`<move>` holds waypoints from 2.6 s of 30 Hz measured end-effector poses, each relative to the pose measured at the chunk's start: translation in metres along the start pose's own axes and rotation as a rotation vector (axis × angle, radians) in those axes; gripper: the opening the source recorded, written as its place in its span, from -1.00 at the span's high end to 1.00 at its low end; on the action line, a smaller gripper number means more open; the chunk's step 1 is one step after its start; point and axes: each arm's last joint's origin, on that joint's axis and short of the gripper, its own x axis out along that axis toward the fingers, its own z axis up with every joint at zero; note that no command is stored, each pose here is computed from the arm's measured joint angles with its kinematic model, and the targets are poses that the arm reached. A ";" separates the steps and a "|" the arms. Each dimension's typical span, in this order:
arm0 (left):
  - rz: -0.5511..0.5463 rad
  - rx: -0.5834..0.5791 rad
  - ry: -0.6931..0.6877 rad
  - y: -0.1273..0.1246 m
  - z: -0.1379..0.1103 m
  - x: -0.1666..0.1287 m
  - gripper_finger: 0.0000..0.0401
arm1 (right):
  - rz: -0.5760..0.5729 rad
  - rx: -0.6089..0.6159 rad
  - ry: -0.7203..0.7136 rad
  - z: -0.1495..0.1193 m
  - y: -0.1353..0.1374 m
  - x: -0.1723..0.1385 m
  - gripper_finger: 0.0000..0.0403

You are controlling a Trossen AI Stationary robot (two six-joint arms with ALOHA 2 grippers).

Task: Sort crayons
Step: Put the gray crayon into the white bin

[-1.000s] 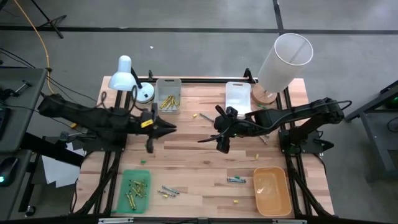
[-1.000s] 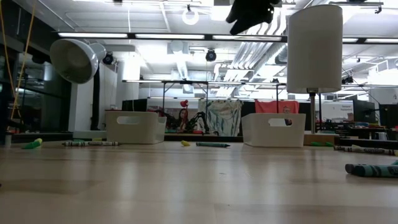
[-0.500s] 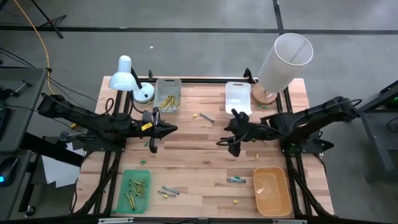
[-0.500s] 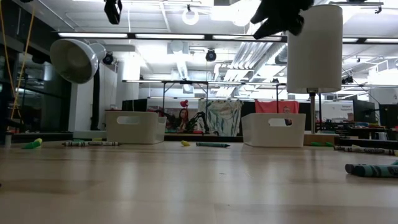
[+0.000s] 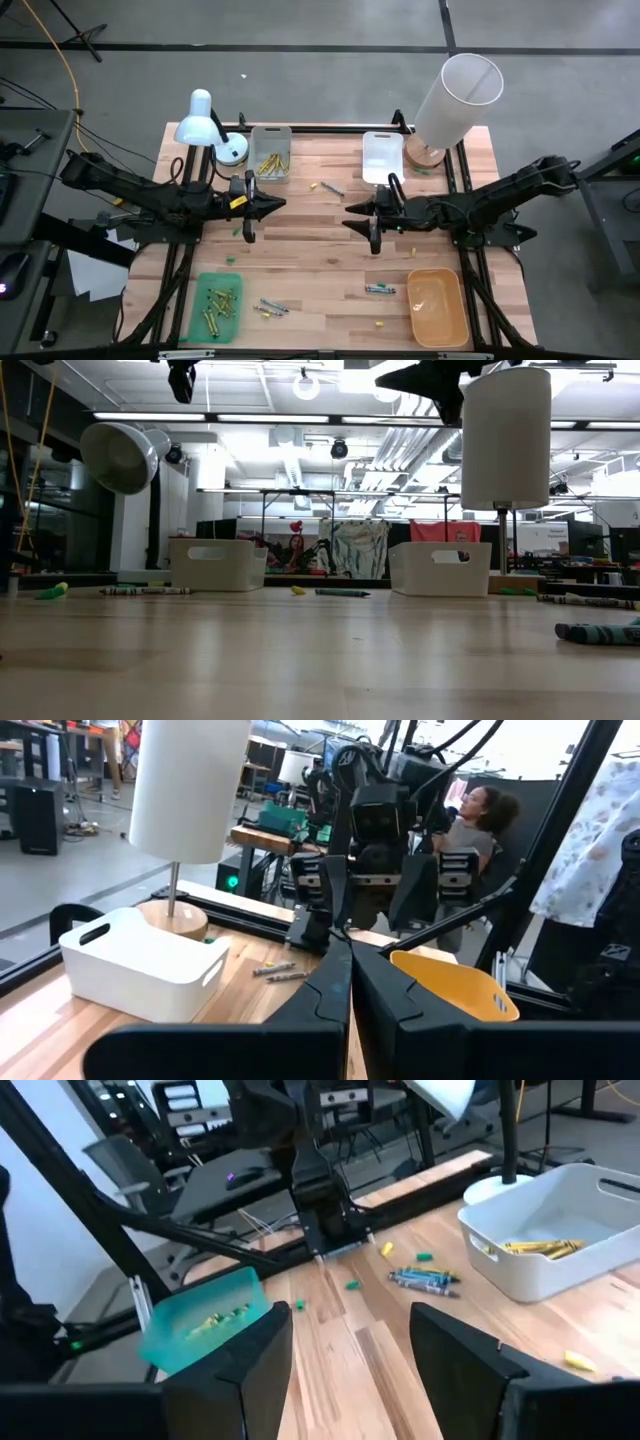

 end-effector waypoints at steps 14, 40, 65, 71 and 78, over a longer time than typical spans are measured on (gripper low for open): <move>0.007 0.004 0.013 0.000 -0.001 0.000 0.99 | 0.004 -0.049 -0.014 0.001 0.001 0.000 0.03; 0.009 -0.045 0.022 0.001 -0.002 0.000 0.99 | -0.038 0.233 -0.134 0.014 -0.007 0.003 0.03; 0.014 -0.065 0.040 0.001 -0.004 0.000 0.99 | -0.926 0.485 0.934 -0.064 -0.061 -0.064 0.03; 0.014 -0.064 0.041 0.001 -0.004 0.000 0.99 | -1.023 0.549 1.037 -0.091 -0.089 -0.074 0.03; 0.019 -0.056 0.059 0.002 -0.006 0.000 0.99 | -0.933 0.535 1.060 -0.103 -0.109 -0.069 0.03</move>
